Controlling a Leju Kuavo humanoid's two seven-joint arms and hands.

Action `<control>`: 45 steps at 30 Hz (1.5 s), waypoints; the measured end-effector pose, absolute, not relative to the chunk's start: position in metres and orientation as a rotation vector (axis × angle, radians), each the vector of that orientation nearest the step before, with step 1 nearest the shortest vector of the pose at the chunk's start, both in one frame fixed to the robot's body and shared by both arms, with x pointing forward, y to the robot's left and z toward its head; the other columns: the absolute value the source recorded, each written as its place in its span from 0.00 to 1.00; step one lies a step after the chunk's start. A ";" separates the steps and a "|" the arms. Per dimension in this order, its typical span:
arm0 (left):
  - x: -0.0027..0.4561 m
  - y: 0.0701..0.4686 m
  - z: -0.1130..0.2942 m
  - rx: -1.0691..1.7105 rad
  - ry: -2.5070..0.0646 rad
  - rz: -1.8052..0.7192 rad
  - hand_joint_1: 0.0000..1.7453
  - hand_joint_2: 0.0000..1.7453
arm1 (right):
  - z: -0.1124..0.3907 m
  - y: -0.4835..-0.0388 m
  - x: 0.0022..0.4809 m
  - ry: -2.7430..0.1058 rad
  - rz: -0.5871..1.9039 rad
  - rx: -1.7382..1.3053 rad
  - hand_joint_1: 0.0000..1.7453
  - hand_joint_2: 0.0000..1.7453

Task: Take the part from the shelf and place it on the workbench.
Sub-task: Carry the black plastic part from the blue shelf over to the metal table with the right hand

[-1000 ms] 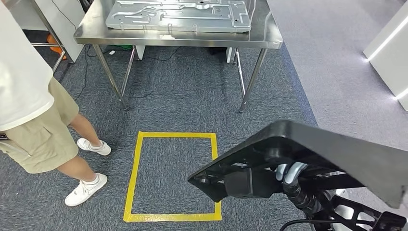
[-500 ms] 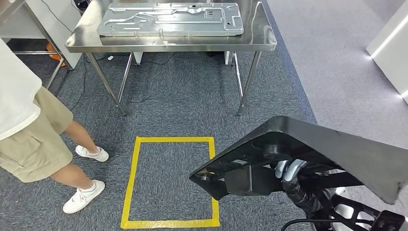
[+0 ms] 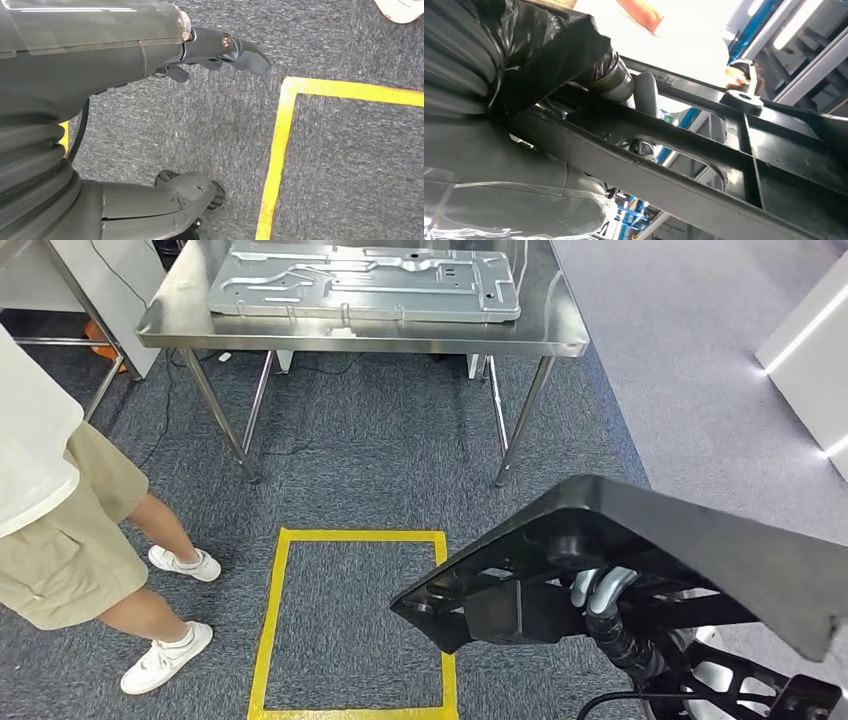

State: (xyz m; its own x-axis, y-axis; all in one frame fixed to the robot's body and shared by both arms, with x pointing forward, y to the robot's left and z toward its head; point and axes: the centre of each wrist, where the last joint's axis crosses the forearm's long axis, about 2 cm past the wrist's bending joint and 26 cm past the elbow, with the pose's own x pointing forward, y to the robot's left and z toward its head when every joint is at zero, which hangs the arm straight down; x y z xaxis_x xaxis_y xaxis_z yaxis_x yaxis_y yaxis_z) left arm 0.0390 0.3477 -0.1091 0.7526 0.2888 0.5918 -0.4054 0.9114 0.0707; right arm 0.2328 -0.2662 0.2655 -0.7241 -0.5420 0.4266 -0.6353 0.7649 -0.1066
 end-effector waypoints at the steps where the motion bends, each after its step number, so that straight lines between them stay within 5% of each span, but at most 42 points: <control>1: 0.039 0.348 -0.109 0.199 -0.611 0.382 0.00 1.00 | 0.265 -0.266 0.233 -2.588 0.348 0.899 1.00 1.00; 45: 0.038 0.348 -0.109 0.192 -0.609 0.380 0.00 1.00 | 0.271 -0.264 0.235 -2.598 0.362 0.909 1.00 1.00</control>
State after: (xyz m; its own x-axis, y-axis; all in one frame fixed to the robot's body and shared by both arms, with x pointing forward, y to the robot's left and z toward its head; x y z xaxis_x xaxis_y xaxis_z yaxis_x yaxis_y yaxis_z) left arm 0.0381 0.3480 -0.1092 0.7538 0.2905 0.5894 -0.4022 0.9133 0.0641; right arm 0.2346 -0.2643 0.2715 -0.7264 -0.5461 0.4173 -0.6394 0.7596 -0.1192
